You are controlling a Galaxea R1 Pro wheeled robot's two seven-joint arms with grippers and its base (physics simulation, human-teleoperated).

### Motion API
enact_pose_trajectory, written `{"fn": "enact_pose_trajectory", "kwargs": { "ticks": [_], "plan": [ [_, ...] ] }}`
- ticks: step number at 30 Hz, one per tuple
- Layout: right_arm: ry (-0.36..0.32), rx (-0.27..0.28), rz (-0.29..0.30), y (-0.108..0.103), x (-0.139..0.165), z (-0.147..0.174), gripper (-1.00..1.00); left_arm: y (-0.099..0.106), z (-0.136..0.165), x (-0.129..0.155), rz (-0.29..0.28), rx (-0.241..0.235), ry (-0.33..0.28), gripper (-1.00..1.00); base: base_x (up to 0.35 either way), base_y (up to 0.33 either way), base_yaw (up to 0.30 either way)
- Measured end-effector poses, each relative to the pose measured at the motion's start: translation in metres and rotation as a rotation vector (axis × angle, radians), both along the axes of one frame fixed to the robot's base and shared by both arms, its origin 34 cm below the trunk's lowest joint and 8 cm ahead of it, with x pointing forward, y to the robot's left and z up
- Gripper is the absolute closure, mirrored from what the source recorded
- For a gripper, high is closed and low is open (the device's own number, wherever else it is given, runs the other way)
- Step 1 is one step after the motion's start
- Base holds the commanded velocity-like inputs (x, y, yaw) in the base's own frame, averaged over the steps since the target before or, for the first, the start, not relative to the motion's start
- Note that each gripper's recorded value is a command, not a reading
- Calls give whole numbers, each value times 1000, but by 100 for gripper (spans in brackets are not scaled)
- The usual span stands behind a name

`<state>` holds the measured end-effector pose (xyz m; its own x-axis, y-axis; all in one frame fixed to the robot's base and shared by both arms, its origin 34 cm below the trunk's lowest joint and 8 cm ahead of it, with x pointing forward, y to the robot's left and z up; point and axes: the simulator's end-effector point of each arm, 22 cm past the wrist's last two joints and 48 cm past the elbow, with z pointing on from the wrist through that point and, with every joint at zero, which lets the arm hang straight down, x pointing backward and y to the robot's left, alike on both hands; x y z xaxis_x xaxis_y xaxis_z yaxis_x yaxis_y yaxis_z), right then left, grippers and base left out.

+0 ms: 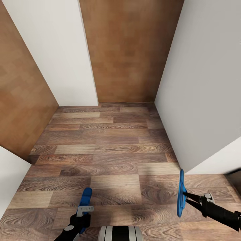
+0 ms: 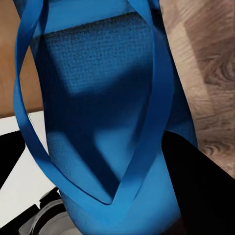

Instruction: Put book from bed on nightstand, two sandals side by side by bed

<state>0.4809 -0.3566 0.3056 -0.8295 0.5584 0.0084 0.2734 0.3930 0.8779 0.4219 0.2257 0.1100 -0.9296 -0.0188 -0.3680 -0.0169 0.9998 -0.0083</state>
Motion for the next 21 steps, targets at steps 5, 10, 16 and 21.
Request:
{"fn": "enact_pose_trajectory", "kwargs": {
  "ticks": [5,10,16,21],
  "plan": [
    [-43,-15,8,-1,5,9,100,0,7,8,0,0,-20,100,0,0,0],
    [-85,-30,16,-1,10,18,100,0,15,15,0,0,-41,100,0,0,0],
    [-136,-49,25,-2,15,28,100,0,25,25,0,0,-65,100,0,0,0],
    [-641,-386,187,-14,40,49,100,0,33,32,0,0,-85,100,0,0,0]
  ]
}}
